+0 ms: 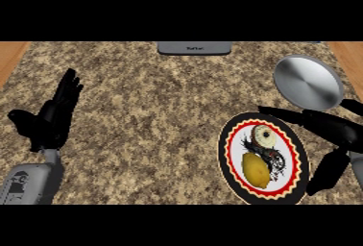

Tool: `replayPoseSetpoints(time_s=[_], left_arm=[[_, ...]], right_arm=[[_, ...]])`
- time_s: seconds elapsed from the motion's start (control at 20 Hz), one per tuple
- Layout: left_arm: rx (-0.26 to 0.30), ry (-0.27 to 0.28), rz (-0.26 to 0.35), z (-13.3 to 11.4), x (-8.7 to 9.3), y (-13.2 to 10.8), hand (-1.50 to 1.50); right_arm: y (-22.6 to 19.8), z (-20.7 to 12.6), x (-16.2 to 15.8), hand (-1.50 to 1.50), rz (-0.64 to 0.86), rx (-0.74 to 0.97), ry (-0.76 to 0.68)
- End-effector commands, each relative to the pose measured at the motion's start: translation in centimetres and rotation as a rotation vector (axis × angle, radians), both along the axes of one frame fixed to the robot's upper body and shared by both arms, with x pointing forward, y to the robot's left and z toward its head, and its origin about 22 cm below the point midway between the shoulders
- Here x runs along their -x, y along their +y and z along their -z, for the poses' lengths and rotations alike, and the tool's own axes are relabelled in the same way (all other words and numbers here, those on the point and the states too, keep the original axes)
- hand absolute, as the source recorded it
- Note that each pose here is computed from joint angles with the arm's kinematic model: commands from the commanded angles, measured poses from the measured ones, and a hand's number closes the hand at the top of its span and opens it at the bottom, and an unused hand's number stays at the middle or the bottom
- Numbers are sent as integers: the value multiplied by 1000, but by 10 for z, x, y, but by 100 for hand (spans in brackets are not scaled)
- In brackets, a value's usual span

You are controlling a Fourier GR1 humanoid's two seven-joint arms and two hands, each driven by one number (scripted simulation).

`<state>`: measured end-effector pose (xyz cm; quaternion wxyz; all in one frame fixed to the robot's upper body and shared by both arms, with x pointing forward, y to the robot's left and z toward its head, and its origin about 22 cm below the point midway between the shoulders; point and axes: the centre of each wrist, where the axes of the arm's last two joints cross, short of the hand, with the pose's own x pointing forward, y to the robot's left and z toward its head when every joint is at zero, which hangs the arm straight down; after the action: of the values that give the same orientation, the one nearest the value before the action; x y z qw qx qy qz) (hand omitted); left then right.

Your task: Pick the lemon from the plate and place it in the pan

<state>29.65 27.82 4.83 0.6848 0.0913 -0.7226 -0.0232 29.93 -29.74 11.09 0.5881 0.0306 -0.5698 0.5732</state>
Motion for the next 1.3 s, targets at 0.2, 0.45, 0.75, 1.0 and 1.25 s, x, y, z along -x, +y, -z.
replayPoseSetpoints(time_s=[0.2,0.45,0.75,1.0,1.25], left_arm=[[13,2,-5,-16,10,-7,0],[-6,19,1,8,9,-8,0],[13,11,11,-14,-11,-2,0],[-6,-9,15,9,-8,-8,0],[1,-2,-7,-5,-8,-12,0]], right_arm=[[15,18,11,-150,-57,54,1],[45,32,-3,-150,-86,153,-9],[31,22,-2,-150,-102,259,-44],[62,42,-6,-150,-99,315,-17],[61,65,-8,-150,-119,328,-16]])
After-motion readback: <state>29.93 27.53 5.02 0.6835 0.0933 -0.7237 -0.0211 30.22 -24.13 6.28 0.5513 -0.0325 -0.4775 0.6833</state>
